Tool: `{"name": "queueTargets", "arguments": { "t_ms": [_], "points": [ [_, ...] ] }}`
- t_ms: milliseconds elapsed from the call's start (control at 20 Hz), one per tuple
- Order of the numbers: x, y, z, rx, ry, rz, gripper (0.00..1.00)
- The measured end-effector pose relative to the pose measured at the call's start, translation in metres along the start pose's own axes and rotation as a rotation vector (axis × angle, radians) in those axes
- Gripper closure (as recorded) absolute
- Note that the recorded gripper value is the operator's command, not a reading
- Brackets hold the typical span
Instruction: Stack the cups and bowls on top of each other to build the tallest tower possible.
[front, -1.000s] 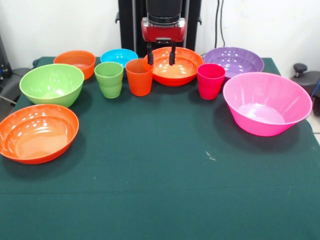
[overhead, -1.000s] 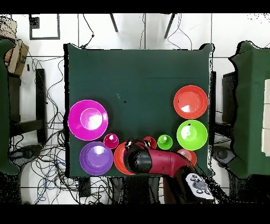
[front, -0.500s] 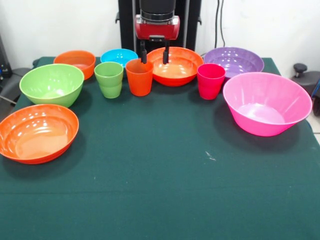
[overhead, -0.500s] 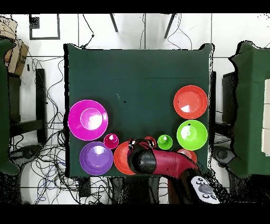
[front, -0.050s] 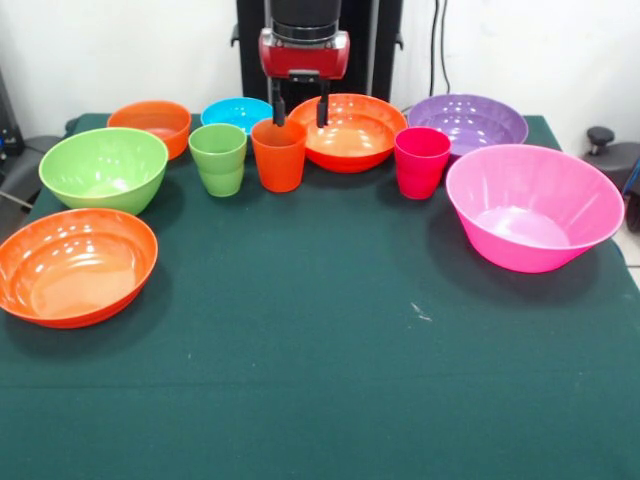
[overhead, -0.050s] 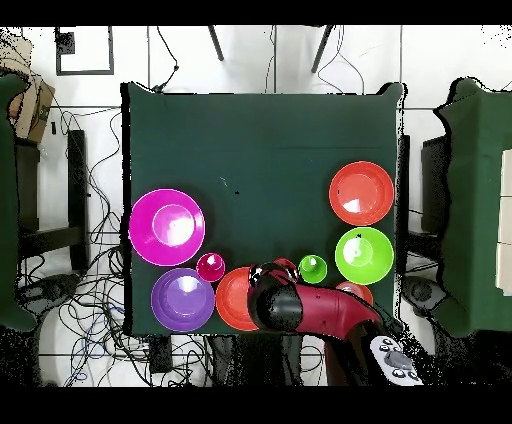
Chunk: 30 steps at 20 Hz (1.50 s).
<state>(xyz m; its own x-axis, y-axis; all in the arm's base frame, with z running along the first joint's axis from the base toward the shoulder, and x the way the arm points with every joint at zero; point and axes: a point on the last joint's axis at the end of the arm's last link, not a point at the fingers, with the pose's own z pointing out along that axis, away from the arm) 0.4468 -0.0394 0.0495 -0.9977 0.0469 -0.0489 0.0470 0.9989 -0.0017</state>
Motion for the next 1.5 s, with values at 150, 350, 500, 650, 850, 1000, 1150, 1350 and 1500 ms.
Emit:
{"name": "queueTargets", "arguments": {
  "t_ms": [150, 350, 500, 650, 850, 1000, 1150, 1350, 1500],
  "points": [
    [0.004, -0.004, 0.003, -0.001, 0.007, -0.006, 0.0],
    [0.012, -0.005, 0.011, -0.008, 0.026, -0.019, 0.0],
    [0.02, -0.004, 0.019, -0.017, 0.046, -0.035, 0.0],
    [0.029, -0.001, 0.028, -0.027, 0.068, -0.052, 0.0],
    [0.038, 0.003, 0.036, -0.039, 0.092, -0.066, 0.0],
    [0.043, 0.005, 0.041, -0.048, 0.107, -0.067, 0.0],
    [0.046, 0.007, 0.045, -0.053, 0.117, -0.067, 0.0],
    [0.048, 0.008, 0.05, -0.059, 0.126, -0.066, 0.0],
    [0.047, 0.007, 0.053, -0.059, 0.126, -0.066, 0.0]
  ]
}}
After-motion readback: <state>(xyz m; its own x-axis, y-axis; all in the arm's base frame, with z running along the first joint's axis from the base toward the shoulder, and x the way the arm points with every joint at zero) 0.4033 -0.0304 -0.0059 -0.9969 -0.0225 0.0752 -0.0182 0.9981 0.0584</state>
